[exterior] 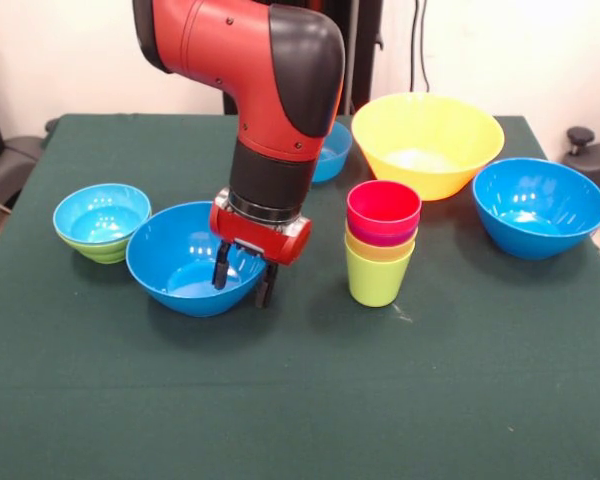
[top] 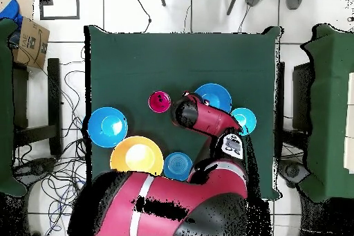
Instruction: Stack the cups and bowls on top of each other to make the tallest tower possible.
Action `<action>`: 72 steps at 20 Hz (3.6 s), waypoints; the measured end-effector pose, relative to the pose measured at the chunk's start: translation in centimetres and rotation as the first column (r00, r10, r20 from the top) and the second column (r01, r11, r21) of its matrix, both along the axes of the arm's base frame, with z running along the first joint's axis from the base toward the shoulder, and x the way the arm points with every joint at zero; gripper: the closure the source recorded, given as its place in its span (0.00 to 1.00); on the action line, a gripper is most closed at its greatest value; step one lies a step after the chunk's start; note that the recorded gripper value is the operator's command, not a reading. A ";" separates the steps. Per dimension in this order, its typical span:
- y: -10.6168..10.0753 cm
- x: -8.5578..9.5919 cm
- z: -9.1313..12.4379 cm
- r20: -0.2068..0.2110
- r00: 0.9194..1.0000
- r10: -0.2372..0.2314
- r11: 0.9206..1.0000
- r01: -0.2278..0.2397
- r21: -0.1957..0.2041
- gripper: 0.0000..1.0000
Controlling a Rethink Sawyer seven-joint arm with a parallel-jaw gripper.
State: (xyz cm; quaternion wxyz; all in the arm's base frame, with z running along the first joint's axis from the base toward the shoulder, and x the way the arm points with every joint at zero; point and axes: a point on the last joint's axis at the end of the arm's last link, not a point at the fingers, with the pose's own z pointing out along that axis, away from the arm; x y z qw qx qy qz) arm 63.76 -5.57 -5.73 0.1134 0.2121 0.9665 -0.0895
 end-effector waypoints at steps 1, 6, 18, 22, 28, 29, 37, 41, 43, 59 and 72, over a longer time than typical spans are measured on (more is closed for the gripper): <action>0.0 0.0 0.0 0.000 1.000 0.000 1.000 0.000 0.000 0.00; -0.2 0.0 0.0 0.003 1.000 -0.003 1.000 0.003 -0.001 0.00; -1.0 0.0 0.0 0.011 1.000 -0.013 1.000 0.013 -0.003 0.00; -1.0 0.0 0.0 0.011 1.000 -0.013 1.000 0.013 -0.003 0.00; -1.0 0.1 0.0 0.012 1.000 -0.013 1.000 0.013 -0.004 0.00; -0.9 0.1 0.0 0.012 1.000 -0.012 1.000 0.013 -0.004 1.00; -1.6 0.7 1.3 0.032 0.999 -0.015 1.000 0.016 -0.017 1.00; -1.6 0.7 1.3 0.032 0.999 -0.015 1.000 0.016 -0.017 1.00; -1.6 0.7 1.3 0.032 0.999 -0.015 1.000 0.016 -0.017 1.00; -2.0 1.1 2.9 0.039 0.999 -0.013 0.999 0.014 -0.032 1.00; -1.4 1.0 6.3 -0.025 0.999 -0.029 1.000 0.029 -0.001 1.00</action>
